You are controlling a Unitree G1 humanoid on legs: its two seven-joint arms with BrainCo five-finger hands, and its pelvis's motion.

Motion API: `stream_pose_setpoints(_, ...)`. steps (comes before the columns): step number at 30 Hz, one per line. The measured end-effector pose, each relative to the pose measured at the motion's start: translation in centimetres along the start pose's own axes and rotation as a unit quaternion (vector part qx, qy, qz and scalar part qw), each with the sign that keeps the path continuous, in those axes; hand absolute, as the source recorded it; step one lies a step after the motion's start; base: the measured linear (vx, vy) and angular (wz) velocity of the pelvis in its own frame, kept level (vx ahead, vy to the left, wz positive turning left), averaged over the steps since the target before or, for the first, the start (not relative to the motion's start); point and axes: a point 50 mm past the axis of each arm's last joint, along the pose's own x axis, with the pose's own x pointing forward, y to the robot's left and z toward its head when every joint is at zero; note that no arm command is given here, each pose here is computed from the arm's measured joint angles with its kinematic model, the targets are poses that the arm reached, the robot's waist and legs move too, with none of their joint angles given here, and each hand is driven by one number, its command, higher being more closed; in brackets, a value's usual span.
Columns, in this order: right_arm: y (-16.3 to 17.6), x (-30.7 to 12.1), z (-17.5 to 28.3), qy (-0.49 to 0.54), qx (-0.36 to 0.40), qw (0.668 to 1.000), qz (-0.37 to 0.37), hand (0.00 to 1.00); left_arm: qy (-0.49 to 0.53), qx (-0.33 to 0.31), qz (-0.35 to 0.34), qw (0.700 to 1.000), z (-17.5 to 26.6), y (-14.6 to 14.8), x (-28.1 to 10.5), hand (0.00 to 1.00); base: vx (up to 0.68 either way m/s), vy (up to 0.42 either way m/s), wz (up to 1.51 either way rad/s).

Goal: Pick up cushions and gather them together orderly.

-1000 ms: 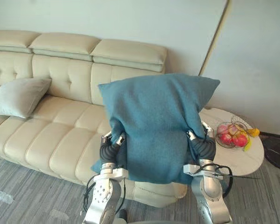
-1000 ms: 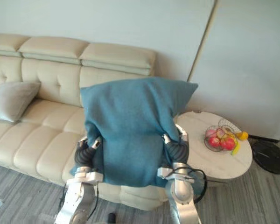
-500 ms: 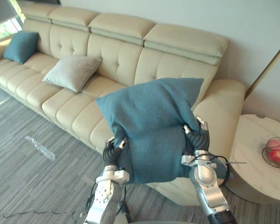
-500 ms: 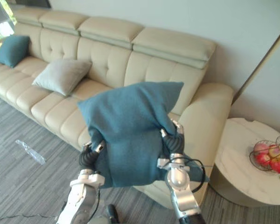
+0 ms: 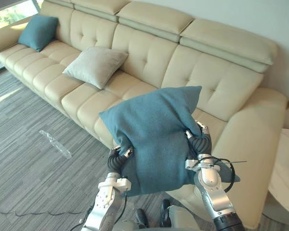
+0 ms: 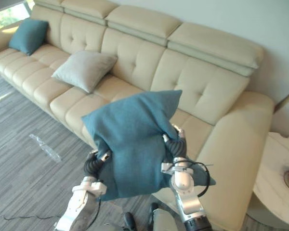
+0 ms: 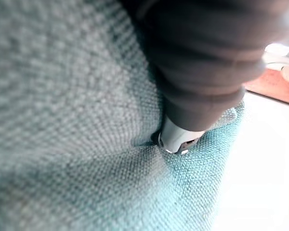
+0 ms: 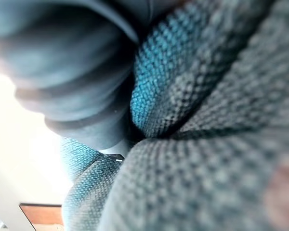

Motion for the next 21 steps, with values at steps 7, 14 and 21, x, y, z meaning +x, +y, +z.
stream_pose_setpoints(7, 0.3, -1.7, 6.0, -0.120, 0.057, 0.991, 0.006, 1.00, -0.028, -0.044, -0.030, 0.998, 1.2, -1.3, -1.1, 1.00, 0.28, 0.011, -0.15)
stream_pose_setpoints(14, 0.4, -1.5, 3.3, -0.070, 0.057, 0.996, -0.011, 1.00, 0.011, -0.035, -0.018, 0.999, -0.4, -0.8, -1.4, 1.00, 0.18, 0.264, -1.01)
stream_pose_setpoints(21, 1.2, -1.1, 2.9, -0.059, 0.063, 0.996, 0.007, 1.00, 0.016, -0.027, -0.013, 0.999, -0.7, -0.3, -1.7, 1.00, 0.14, 0.338, -1.31)
